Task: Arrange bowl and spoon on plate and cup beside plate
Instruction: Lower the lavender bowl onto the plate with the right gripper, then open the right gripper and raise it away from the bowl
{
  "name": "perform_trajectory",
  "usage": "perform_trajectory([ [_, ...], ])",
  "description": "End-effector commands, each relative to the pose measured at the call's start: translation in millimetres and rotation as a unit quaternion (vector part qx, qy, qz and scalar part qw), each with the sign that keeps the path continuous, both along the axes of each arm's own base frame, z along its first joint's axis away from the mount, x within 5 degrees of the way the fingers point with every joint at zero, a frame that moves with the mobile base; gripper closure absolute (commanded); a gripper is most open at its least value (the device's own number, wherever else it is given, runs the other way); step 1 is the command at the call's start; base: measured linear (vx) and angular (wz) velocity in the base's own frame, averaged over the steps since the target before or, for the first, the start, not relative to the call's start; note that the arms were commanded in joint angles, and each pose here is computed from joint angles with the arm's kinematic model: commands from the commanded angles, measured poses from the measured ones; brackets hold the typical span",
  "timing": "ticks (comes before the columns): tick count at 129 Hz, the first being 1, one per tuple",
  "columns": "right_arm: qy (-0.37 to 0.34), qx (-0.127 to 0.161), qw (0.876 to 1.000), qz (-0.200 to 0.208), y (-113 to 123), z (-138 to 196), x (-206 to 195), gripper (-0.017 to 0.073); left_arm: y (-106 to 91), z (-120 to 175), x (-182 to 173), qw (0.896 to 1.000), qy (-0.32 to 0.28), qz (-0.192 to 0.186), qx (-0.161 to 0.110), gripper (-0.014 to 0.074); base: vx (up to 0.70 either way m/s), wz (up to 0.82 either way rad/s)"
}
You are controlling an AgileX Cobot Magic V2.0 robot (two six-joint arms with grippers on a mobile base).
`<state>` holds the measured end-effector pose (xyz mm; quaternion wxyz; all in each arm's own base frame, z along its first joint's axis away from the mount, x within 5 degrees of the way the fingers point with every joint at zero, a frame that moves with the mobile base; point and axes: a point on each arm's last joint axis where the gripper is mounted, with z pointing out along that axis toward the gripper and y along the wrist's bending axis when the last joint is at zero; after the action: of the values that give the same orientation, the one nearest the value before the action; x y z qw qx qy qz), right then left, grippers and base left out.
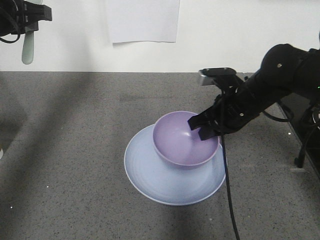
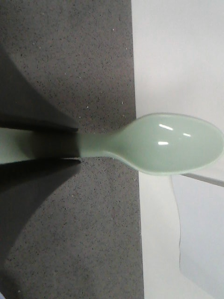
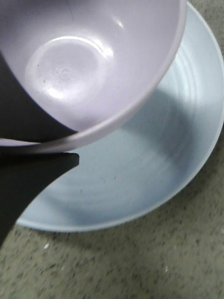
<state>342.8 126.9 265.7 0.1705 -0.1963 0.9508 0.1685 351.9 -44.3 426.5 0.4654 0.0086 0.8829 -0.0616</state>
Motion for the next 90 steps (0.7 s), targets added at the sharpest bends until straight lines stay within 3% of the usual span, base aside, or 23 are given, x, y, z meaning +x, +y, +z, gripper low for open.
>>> perform_trajectory([
  [1,-0.046,0.025,0.999,0.006,12.0,20.2,-1.7,0.0531,-0.3,29.6,-10.6,0.998,-0.068,0.001,-0.016,0.0601,0.00,0.00],
  [47,-0.031,0.015,0.999,0.023,32.3,-2.7,2.8,0.0468,-0.3,29.6,-10.6,0.998,-0.068,0.001,-0.016,0.0601,0.00,0.00],
  [90,-0.032,0.011,0.999,0.024,32.2,-3.9,4.3,0.0207,-0.3,29.6,-10.6,0.998,-0.068,0.001,-0.016,0.0601,0.00,0.00],
])
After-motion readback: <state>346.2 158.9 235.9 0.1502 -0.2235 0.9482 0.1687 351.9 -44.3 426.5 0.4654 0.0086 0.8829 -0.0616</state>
